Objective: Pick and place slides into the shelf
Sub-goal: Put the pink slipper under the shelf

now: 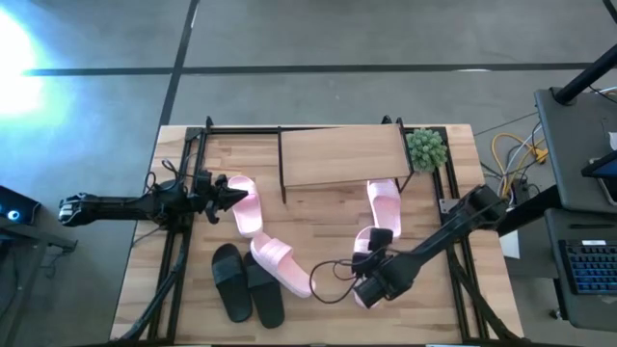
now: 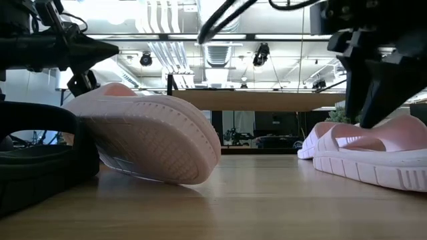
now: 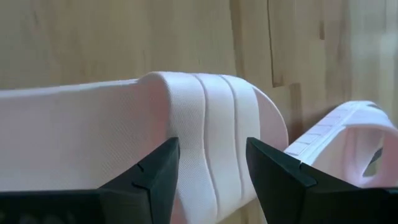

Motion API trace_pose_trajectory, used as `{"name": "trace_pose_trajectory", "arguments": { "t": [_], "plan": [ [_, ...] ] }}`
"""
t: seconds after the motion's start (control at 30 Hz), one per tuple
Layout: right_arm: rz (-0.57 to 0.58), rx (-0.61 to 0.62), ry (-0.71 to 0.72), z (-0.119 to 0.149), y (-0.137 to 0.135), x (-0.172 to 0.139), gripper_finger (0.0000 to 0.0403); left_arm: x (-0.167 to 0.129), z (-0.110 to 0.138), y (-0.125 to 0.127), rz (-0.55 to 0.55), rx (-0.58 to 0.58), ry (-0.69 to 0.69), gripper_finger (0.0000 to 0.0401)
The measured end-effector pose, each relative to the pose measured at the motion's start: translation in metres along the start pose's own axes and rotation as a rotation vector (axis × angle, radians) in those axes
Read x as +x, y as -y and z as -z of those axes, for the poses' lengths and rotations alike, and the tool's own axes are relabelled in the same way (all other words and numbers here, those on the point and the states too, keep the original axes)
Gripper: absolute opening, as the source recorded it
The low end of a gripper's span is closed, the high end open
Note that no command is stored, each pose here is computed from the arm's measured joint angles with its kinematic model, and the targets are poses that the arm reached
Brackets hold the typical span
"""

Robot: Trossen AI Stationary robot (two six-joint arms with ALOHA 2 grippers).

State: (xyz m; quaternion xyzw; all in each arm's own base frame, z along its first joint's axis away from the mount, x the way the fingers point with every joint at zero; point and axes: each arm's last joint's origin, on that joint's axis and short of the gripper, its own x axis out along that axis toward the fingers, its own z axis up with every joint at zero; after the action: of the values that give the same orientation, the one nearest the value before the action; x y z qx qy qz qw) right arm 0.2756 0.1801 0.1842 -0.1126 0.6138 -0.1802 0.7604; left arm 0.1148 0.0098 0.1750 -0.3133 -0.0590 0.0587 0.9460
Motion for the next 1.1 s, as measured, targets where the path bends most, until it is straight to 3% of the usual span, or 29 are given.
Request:
{"name": "trace_pose_trajectory", "arguments": {
  "t": [0.2,0.4,0.87,1.0,1.1],
  "plan": [
    [-0.059,0.038,0.06,-0.006,0.003,-0.023,0.018,0.0,0.0,0.0,0.001,0.0,0.0,0.0002],
    [-0.072,0.03,0.062,-0.002,-0.002,-0.026,0.018,0.0,0.0,0.0,0.001,0.0,-0.001,0.0002],
    [0.096,-0.016,0.044,0.005,-0.006,0.01,0.0177,0.0,0.0,0.0,0.002,0.0,-0.001,0.0002],
    [0.103,0.011,0.015,0.003,-0.008,0.02,0.0151,0.0,0.0,0.0,0.002,0.0,-0.001,0.0002],
    [0.105,0.03,0.003,0.002,-0.01,0.025,0.0108,0.0,0.0,0.0,0.002,0.0,-0.001,0.0002]
  ]
}}
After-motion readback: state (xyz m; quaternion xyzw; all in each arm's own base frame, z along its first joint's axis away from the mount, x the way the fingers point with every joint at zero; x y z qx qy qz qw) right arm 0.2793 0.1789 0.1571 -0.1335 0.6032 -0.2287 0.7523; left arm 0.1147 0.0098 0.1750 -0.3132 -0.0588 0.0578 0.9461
